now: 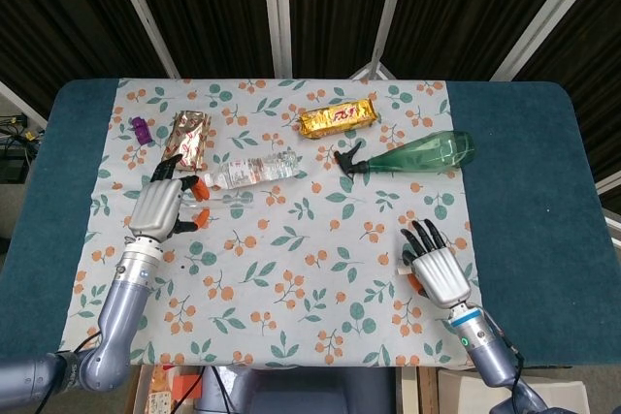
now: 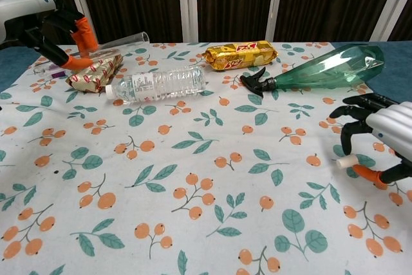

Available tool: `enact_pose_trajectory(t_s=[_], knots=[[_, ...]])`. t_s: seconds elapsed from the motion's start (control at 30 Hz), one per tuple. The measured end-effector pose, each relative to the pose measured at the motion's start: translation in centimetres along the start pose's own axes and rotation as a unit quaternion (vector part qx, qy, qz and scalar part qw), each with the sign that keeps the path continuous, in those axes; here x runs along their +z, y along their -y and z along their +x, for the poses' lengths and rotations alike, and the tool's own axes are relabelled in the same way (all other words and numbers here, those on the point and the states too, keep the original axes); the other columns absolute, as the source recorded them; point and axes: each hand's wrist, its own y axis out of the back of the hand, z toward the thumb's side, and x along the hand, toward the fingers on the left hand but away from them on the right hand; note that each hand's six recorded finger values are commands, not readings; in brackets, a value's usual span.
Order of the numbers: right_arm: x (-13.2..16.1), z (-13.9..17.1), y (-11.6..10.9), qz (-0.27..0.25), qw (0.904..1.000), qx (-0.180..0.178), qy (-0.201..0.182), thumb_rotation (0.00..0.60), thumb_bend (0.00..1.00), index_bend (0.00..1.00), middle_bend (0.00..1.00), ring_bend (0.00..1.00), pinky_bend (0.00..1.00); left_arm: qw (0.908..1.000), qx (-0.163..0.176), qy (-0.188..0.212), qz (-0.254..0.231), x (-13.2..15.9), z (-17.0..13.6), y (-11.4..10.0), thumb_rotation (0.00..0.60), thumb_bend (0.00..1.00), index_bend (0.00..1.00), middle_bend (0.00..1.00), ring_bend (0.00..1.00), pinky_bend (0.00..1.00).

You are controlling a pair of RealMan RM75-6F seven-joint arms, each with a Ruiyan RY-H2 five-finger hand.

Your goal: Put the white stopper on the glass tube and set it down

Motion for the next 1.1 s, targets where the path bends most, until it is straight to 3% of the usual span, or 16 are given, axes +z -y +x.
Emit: enact_pose_trajectory(t_s=[0.27,0.8,1.1], knots=[[-1.3,-1.3,-2.8,-0.020,0.9981,-0.052,0.026,0.600,0.41,0.65,0.19,0.04,0.00,0.9996,-0.018,-0.001,-0.020,1.1,1.1,2.1,0.600,0.61,0.61,0.50,0.04,0.00],[-2.4,-8.3,-13.4,0.023,0.9816,-0.186,0.035,0.600,0.41,0.65,0.19,0.04,0.00,0.9938,-0.037,-0.001,-0.105,5.0,5.8,7.8,0.600,0.61,0.61,0.50,0.04,0.00],[-1.0,-10.6,-14.6,0.093,0.9725,-0.214,0.002,0.600,0.41,0.65,0.19,0.04,0.00,0.9894,-0.037,0.030,-0.138,9.0,7.8,9.1,0.600,0.61,0.61,0.50,0.04,0.00]])
